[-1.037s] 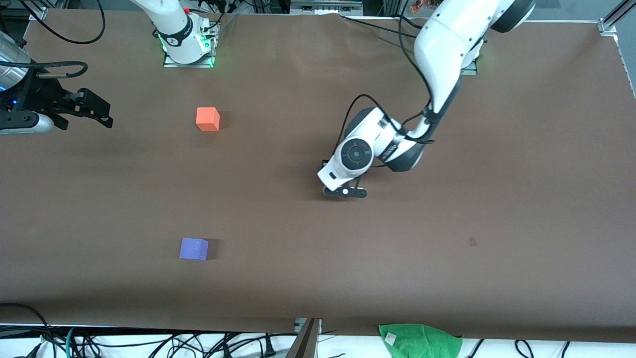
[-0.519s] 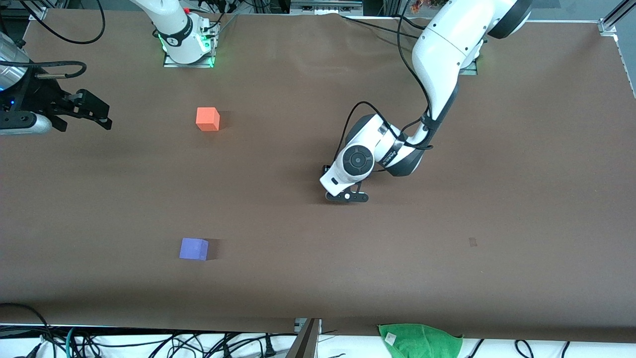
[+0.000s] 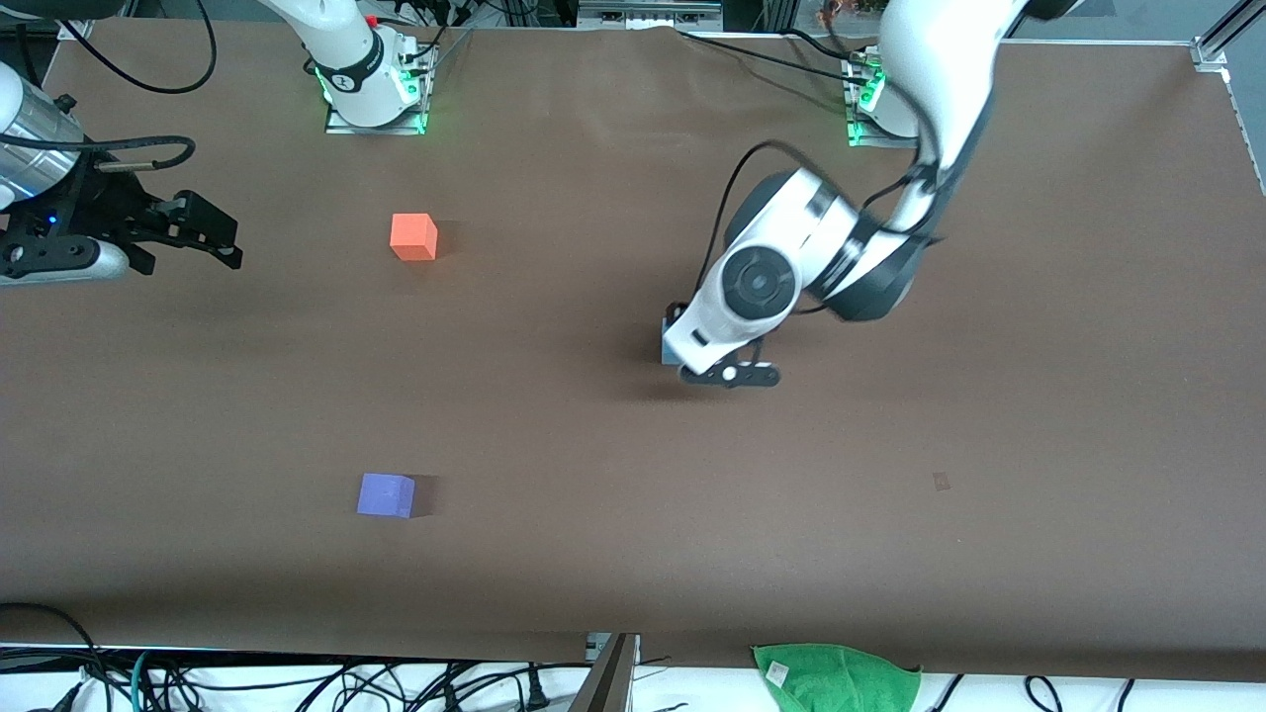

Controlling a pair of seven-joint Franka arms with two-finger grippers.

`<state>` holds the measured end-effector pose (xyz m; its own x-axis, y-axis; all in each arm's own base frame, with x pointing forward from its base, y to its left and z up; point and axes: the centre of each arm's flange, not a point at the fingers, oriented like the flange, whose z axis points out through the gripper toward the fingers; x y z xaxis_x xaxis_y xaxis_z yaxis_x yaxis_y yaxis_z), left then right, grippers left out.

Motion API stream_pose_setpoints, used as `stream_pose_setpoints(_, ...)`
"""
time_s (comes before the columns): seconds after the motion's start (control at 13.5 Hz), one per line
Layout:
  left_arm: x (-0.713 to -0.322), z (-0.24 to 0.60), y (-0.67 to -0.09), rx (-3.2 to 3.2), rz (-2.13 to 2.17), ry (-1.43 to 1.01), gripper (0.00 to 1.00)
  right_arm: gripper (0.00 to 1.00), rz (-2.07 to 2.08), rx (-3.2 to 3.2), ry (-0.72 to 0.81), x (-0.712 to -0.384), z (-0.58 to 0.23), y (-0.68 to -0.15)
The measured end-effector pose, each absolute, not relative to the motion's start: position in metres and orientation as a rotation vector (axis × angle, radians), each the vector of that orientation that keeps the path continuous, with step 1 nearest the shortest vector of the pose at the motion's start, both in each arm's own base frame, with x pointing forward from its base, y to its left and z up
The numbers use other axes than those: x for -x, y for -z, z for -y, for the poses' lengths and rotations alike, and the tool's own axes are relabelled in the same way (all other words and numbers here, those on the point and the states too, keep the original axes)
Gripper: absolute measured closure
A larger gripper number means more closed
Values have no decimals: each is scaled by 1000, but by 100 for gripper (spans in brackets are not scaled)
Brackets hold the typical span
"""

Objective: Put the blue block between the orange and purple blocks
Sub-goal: 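Retract the left gripper while the right gripper reaches toward the blue cube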

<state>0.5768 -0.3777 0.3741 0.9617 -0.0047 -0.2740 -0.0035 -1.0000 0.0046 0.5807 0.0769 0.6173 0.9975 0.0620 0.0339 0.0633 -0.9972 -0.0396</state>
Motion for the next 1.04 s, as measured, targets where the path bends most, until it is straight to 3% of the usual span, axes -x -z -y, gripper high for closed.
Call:
stream_pose_setpoints(0.3,-579,302,-478,-3125,-125,401,0,0,97,3106,-58,-600,-82,-573)
stream_pose_setpoints(0.59,-586,219,-530,-3144,-157,367,0,0,156,3111,-237,-624,-110,-492)
stream_pose_setpoints(1.04,-599,111,-560,-3158,-99,327,0,0,270,3106,-162,-620,-216,-460)
